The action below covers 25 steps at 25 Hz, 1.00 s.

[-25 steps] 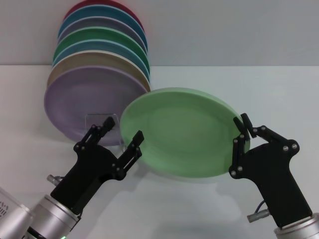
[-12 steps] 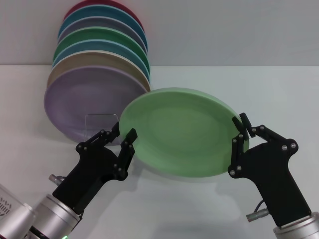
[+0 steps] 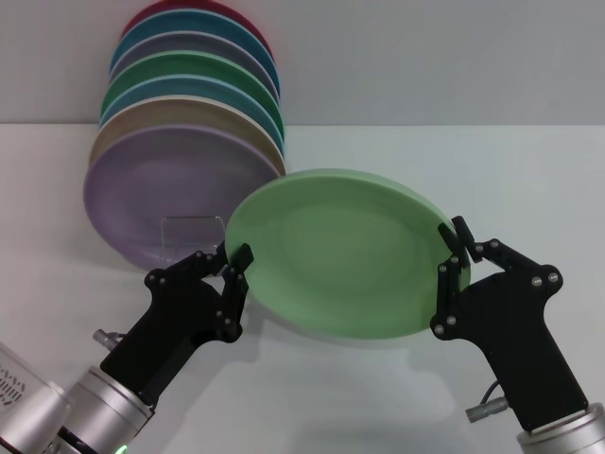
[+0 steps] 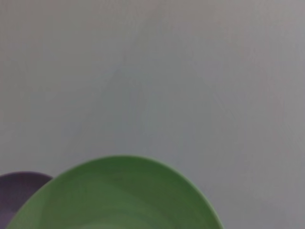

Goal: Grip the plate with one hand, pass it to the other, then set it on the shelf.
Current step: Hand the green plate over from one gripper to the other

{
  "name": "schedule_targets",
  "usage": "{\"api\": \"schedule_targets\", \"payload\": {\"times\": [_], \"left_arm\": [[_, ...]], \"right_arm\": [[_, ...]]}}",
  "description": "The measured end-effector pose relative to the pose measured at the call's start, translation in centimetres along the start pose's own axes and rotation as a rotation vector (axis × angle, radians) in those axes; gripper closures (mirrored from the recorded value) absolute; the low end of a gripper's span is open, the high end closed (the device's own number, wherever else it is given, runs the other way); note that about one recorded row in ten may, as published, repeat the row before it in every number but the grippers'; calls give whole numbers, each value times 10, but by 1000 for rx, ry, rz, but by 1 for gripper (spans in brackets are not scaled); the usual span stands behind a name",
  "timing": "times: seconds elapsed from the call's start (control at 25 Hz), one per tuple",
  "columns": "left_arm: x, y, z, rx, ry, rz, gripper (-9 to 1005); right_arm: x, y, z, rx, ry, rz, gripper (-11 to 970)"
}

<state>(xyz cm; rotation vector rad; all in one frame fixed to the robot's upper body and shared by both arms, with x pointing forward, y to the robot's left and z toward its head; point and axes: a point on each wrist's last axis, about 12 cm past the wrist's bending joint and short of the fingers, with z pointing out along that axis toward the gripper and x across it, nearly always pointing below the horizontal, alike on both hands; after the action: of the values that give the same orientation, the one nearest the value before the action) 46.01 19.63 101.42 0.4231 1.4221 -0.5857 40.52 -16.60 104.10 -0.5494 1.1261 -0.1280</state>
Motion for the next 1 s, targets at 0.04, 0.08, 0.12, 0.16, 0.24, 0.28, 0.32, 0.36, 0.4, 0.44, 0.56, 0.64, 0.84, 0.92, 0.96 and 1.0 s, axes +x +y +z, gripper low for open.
{"api": "schedule_targets", "payload": {"times": [0.04, 0.08, 0.12, 0.16, 0.24, 0.28, 0.32, 0.36, 0.4, 0.44, 0.56, 0.64, 0.84, 0.92, 0.96, 1.0], "left_arm": [[0, 0, 0, 0, 0, 0, 768], [0, 0, 0, 0, 0, 0, 799], [0, 0, 0, 0, 0, 0, 830], [0, 0, 0, 2, 0, 1, 861], [0, 0, 0, 3, 0, 1, 876], [0, 0, 1, 4, 0, 2, 884], [0, 0, 1, 4, 0, 2, 891], [0, 0, 1, 4, 0, 2, 899], [0, 0, 1, 4, 0, 2, 906], [0, 0, 1, 5, 0, 2, 913], [0, 0, 1, 4, 3, 8, 936], [0, 0, 1, 4, 4, 12, 945], [1, 0, 1, 1, 6, 13, 954], [1, 0, 0, -1, 8, 13, 954], [1, 1, -1, -7, 8, 16, 954], [1, 1, -1, -7, 8, 16, 954]], "right_arm": [[0, 0, 0, 0, 0, 0, 940], [0, 0, 0, 0, 0, 0, 940], [0, 0, 0, 0, 0, 0, 940], [0, 0, 0, 0, 0, 0, 940], [0, 0, 0, -1, 1, 0, 940], [0, 0, 0, -1, 1, -1, 940], [0, 0, 0, -1, 1, -1, 940], [1, 0, 0, -2, 2, -3, 940], [1, 0, 0, -2, 2, -3, 940], [1, 0, 0, -3, 2, -4, 940], [1, 0, 0, -5, 2, -7, 940], [2, 0, 0, -5, 2, -8, 940], [3, -1, -1, -10, 3, -16, 940], [4, -1, -1, -13, 3, -21, 940], [4, -1, -2, -21, -1, -24, 940], [4, -1, -2, -21, -1, -24, 940]]}}
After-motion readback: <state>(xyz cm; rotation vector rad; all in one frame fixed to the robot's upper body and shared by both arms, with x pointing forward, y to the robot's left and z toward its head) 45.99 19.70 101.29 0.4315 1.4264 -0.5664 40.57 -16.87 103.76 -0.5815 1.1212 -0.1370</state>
